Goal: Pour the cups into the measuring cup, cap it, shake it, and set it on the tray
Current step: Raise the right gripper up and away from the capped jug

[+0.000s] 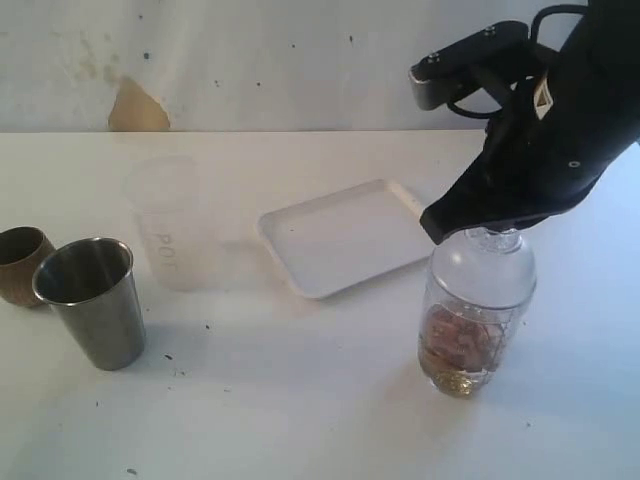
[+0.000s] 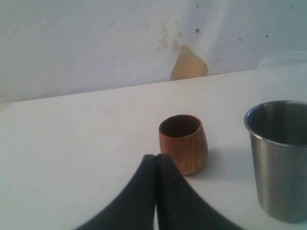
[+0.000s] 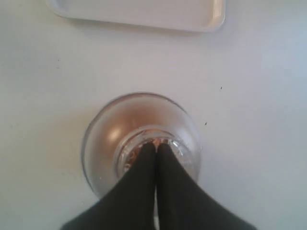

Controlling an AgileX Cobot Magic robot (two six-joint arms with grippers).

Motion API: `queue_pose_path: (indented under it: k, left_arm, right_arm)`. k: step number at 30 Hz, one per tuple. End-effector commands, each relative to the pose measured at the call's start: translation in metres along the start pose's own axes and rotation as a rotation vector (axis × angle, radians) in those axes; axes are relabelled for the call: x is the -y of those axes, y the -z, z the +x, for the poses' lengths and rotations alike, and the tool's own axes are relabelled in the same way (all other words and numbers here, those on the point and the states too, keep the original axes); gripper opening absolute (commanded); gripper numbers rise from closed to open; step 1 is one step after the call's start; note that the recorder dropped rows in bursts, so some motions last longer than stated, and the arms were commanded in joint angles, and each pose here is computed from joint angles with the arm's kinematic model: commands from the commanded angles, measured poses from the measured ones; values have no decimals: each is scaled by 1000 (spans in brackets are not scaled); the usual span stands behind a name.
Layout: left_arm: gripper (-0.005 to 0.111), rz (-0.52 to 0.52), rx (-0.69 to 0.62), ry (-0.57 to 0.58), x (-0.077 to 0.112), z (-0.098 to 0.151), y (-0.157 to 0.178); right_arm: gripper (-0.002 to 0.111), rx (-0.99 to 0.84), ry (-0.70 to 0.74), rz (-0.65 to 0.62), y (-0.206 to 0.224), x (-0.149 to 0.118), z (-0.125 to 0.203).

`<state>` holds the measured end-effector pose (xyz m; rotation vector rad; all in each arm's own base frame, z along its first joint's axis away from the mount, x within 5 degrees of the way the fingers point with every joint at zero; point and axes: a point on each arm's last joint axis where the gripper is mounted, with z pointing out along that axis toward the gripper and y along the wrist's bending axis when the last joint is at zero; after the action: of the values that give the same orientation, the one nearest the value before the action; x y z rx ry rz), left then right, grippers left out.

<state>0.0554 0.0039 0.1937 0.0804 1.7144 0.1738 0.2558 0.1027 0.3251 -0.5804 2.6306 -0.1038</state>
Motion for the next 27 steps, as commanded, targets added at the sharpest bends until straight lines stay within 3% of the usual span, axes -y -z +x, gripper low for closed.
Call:
queue_pose_path:
  k: [1,4,6,9,12,15,27]
  left_arm:
    - [0,4,-2,-1,0,2,0]
    - [0,4,-2,-1,0,2,0]
    - [0,4,-2,-1,0,2,0]
    - [0,4,-2,-1,0,2,0]
    - [0,4,-2,-1,0,2,0]
    - [0,4,-2,-1,0,2,0]
    - [0,4,-2,-1,0,2,0]
  right_arm:
    - [0,87,61,-1,19,4,4]
    - [3,174,61,4,31,6,2]
    - [12,230,78,8,39,7,2]
    - [31,288,73,12,52,9,5]
    - [62,323,38,6,63,10,9]
    - [82,347,-16,-1,71,11,14]
    - [85,597,-28,6,100,14,29]
